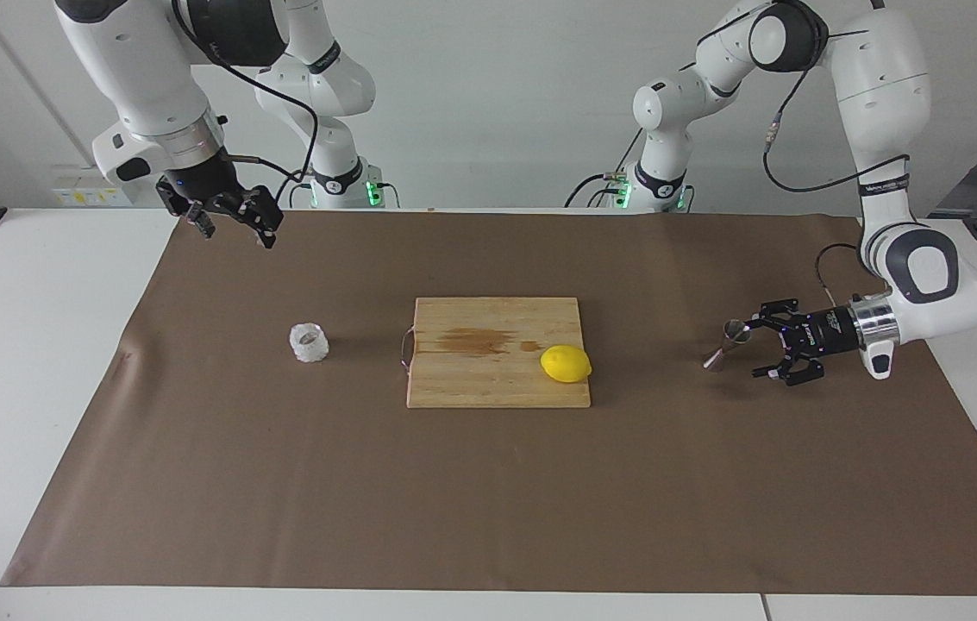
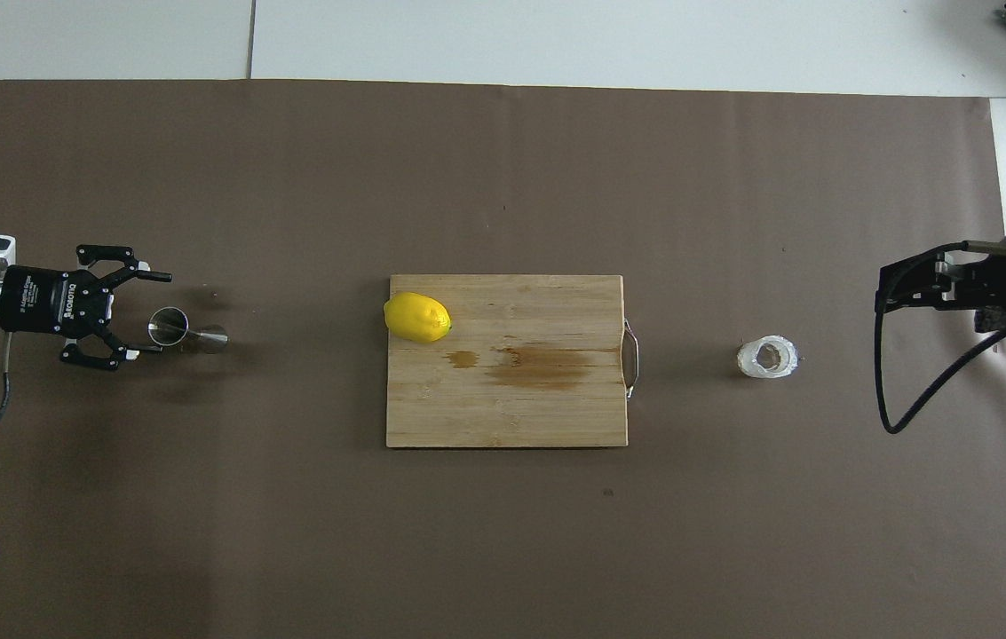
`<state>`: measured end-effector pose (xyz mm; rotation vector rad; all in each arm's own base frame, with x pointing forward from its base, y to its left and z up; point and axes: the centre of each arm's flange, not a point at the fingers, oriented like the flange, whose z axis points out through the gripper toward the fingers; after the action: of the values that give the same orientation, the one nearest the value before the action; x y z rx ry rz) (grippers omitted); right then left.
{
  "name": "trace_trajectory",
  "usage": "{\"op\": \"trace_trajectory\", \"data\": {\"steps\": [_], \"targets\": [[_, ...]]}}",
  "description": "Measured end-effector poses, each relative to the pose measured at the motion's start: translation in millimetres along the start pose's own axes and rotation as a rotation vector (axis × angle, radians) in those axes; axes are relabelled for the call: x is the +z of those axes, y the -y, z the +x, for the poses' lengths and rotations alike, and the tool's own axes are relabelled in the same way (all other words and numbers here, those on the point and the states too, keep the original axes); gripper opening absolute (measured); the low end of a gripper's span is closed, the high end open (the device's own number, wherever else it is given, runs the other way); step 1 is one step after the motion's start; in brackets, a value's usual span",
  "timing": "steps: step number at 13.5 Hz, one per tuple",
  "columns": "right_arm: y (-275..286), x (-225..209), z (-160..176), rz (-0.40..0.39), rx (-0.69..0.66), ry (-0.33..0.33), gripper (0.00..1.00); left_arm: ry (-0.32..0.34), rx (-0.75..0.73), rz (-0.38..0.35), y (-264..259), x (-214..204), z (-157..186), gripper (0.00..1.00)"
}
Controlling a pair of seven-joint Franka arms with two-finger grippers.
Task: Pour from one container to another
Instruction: 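Move the open left gripper toward the small steel cup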
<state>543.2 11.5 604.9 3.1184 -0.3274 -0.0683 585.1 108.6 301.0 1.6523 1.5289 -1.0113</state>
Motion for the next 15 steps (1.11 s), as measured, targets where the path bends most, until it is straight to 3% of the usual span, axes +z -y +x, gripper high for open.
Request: {"op": "trace_trajectory", "data": {"steps": [15], "targets": [[0.0,0.0,0.0,0.000,0.000,0.000,1.00,0.024,-0.017,0.053,9.2,20.7,-7.8,1.00]]}}
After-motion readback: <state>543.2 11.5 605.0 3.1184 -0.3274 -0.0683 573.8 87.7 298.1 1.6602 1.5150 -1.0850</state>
